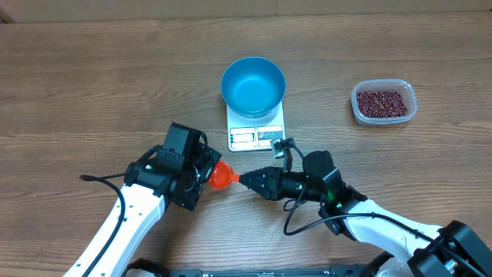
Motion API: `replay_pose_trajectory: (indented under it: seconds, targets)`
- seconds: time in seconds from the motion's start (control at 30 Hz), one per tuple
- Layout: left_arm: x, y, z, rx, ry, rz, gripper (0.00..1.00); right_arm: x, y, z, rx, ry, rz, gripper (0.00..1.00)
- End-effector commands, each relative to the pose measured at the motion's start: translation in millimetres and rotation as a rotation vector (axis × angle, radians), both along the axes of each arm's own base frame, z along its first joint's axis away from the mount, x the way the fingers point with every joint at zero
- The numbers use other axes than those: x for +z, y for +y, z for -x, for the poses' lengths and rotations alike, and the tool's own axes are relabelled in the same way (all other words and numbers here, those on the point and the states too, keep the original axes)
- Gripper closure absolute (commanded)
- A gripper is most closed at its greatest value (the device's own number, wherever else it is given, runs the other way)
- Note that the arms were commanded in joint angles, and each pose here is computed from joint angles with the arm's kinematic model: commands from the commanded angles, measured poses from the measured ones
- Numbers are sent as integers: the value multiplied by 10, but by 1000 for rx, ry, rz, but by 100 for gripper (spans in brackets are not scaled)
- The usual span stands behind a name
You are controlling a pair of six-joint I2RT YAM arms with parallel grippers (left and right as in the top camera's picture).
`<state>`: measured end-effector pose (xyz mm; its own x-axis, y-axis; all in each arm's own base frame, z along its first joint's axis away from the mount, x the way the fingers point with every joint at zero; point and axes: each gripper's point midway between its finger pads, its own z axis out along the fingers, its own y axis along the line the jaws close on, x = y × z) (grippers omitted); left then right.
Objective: Scoop item into bowl and weigh 150g on scale
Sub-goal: 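Pull the red scoop rightward with the right gripper, away from left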
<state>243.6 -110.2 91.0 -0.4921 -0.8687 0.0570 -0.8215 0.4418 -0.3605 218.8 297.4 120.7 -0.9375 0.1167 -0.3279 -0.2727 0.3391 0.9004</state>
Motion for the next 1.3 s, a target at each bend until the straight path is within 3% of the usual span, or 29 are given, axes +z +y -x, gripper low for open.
replay_pose_trajectory:
  seconds: [0.0,0.2,0.47,0.97,1.13,1.27]
  targets:
    - [51,17,-30,2,-21,-9,0,145,7,129,114,9,-60,96]
    - [51,16,-30,1,-21,-9,0,193,-19,300,229,29,-94,96]
    - [50,22,-32,3,-22,-12,0,151,-83,228,216,-16,-75,96]
    - [45,105,-66,22,-39,-58,0,61,-684,-55,-4,-50,97,96]
    - [45,141,-81,30,-47,-77,0,248,-893,-17,-127,-102,162,96]
    - [45,146,-84,31,-48,-80,0,625,-992,113,-165,-218,115,96]
